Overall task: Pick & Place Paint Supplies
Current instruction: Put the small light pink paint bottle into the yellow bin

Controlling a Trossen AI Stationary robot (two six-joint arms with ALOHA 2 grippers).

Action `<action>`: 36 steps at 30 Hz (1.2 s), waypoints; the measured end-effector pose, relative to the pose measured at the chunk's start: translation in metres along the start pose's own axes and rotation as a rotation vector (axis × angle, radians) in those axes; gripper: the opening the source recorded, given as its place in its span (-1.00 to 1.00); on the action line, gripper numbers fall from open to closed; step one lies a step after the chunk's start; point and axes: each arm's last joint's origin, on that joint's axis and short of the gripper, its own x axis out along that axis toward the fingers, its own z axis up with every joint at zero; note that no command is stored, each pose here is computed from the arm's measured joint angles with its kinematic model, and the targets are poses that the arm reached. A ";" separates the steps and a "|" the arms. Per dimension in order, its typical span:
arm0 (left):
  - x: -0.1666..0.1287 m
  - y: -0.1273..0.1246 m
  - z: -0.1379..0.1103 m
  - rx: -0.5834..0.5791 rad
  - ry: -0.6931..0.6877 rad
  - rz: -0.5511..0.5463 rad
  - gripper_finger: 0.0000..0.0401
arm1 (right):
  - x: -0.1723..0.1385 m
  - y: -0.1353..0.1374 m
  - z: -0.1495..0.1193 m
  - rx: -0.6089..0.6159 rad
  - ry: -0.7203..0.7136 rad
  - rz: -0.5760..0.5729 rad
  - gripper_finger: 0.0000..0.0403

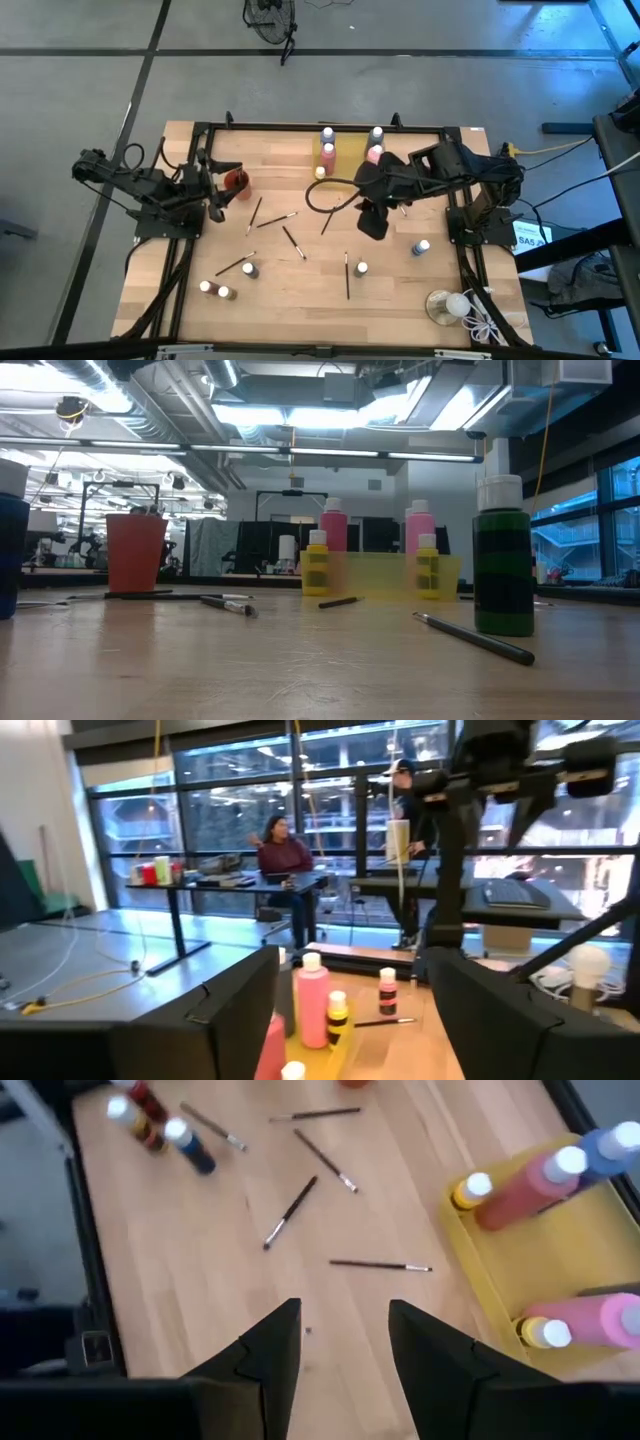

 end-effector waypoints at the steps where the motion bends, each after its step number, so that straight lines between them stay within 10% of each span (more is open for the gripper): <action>1: 0.000 0.000 0.000 -0.004 -0.003 -0.008 0.30 | 0.001 -0.001 0.001 0.020 -0.011 -0.008 -0.23; 23: -0.004 0.002 0.011 0.021 0.072 -0.086 0.34 | -0.063 -0.101 -0.018 0.356 -0.147 -0.094 -0.23; 36: -0.004 0.002 0.012 0.014 0.070 -0.089 0.34 | -0.004 -0.145 -0.086 0.579 0.177 -0.236 0.11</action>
